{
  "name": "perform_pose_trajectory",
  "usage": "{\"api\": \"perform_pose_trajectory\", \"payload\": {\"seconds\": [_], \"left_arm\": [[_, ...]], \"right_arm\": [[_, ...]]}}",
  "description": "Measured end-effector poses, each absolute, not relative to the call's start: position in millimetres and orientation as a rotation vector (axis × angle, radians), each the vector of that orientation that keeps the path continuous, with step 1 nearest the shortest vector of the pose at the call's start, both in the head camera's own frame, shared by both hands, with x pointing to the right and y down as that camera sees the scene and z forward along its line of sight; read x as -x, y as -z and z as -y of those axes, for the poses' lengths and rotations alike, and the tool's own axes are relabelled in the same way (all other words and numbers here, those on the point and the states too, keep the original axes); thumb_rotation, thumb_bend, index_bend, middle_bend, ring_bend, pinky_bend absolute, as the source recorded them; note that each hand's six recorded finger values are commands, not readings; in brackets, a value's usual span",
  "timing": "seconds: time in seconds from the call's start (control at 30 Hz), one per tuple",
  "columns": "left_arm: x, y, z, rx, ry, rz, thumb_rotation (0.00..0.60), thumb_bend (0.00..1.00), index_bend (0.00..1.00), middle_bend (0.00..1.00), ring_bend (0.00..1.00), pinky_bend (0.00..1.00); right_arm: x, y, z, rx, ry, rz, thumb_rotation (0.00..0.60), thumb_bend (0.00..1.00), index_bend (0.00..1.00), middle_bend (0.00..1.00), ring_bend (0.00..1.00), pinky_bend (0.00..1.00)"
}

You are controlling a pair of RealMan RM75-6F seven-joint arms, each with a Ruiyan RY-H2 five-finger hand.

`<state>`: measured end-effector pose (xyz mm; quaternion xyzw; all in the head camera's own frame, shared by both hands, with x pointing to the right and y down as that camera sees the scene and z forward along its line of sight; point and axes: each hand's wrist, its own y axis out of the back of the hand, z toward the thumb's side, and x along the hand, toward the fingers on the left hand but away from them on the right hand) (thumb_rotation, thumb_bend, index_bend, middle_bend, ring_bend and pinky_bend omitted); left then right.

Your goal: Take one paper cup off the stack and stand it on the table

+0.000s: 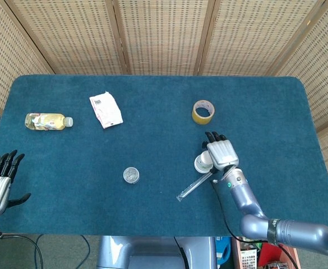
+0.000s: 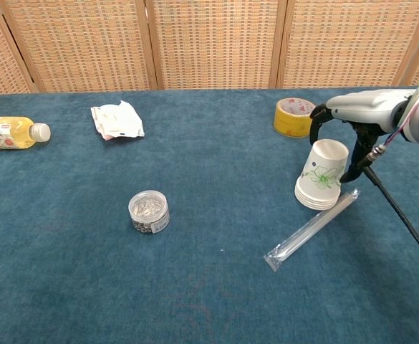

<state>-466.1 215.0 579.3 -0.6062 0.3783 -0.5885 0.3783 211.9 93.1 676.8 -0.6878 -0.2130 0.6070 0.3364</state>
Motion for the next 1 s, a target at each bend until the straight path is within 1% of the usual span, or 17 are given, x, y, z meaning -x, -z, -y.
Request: {"api": "perform_pose_trajectory", "payload": {"seconds": [0.1, 0.2, 0.3, 0.37, 0.47, 0.57, 0.7, 1.0], "left_arm": [[467, -581, -215, 1.549, 1.510, -0.966, 0.600, 0.12, 0.00, 0.00, 0.00, 0.00], [467, -582, -215, 1.549, 1.513, -0.964, 0.600, 0.12, 0.00, 0.00, 0.00, 0.00], [467, -582, -215, 1.549, 1.511, -0.965, 0.600, 0.12, 0.00, 0.00, 0.00, 0.00], [467, -582, -215, 1.548, 1.509, -0.966, 0.600, 0.12, 0.00, 0.00, 0.00, 0.00], [466, -583, -215, 1.548, 1.507, -0.966, 0.600, 0.12, 0.00, 0.00, 0.00, 0.00], [466, -583, -215, 1.549, 1.503, -0.967, 0.600, 0.12, 0.00, 0.00, 0.00, 0.00], [466, -582, -214, 1.546, 1.496, -0.969, 0.600, 0.12, 0.00, 0.00, 0.00, 0.00], [463, -582, -214, 1.560, 1.479, -0.977, 0.600, 0.13, 0.00, 0.00, 0.00, 0.00]], "right_arm": [[-211, -680, -95, 1.799, -1.587, 0.550, 0.600, 0.19, 0.37, 0.15, 0.00, 0.23], [-208, -682, -97, 1.805, -1.584, 0.550, 0.600, 0.20, 0.43, 0.21, 0.02, 0.30], [-206, -684, -97, 1.802, -1.572, 0.560, 0.600, 0.22, 0.53, 0.33, 0.16, 0.44], [-205, -684, -96, 1.795, -1.563, 0.573, 0.600, 0.23, 0.61, 0.44, 0.29, 0.57], [-202, -681, -94, 1.782, -1.538, 0.594, 0.600, 0.25, 0.68, 0.54, 0.39, 0.67], [-201, -677, -93, 1.782, -1.508, 0.622, 0.600, 0.25, 0.72, 0.57, 0.43, 0.69], [-202, -671, -92, 1.784, -1.484, 0.655, 0.600, 0.25, 0.74, 0.59, 0.45, 0.71], [-211, -633, -80, 1.864, -1.392, 0.867, 0.600, 0.25, 0.75, 0.59, 0.46, 0.71]]}}
